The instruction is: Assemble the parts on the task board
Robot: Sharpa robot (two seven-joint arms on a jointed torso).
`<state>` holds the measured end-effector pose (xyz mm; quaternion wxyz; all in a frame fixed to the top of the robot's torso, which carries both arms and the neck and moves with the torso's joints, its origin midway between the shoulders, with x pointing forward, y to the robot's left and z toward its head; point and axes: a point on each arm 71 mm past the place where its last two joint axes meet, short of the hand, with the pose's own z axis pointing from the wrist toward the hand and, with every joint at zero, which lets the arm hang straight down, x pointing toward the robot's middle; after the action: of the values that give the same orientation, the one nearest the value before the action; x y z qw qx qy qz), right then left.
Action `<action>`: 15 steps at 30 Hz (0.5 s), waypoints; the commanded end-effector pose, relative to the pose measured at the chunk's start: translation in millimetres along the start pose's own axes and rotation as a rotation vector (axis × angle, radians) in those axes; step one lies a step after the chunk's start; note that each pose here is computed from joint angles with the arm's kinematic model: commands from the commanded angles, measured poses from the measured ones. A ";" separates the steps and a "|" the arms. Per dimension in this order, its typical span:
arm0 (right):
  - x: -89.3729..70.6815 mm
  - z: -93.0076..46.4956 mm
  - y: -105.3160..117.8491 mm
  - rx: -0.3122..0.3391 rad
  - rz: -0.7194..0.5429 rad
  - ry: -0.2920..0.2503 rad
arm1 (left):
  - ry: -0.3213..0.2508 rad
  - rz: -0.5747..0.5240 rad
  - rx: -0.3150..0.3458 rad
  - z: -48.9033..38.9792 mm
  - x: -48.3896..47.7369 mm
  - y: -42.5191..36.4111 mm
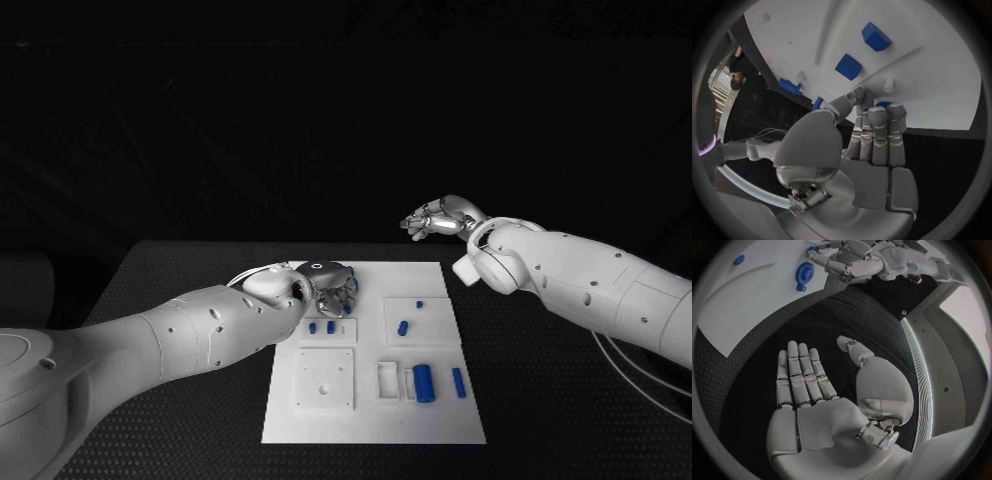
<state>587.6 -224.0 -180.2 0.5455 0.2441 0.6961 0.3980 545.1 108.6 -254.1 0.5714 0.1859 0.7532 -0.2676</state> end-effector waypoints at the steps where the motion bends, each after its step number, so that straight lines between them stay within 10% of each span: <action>1: 0.9 0.0 0.8 -0.008 0.000 0.008 | -0.039 -0.045 0.007 -0.3 -6.1 -2.4; 15: -1.4 -0.9 -0.9 -0.005 -0.001 0.006 | -0.075 -0.097 -0.015 -13.4 -24.8 8.6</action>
<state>587.4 -226.3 -180.2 0.5463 0.2449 0.6959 0.3967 547.1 123.6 -230.9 0.5888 0.1421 0.7399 -0.2928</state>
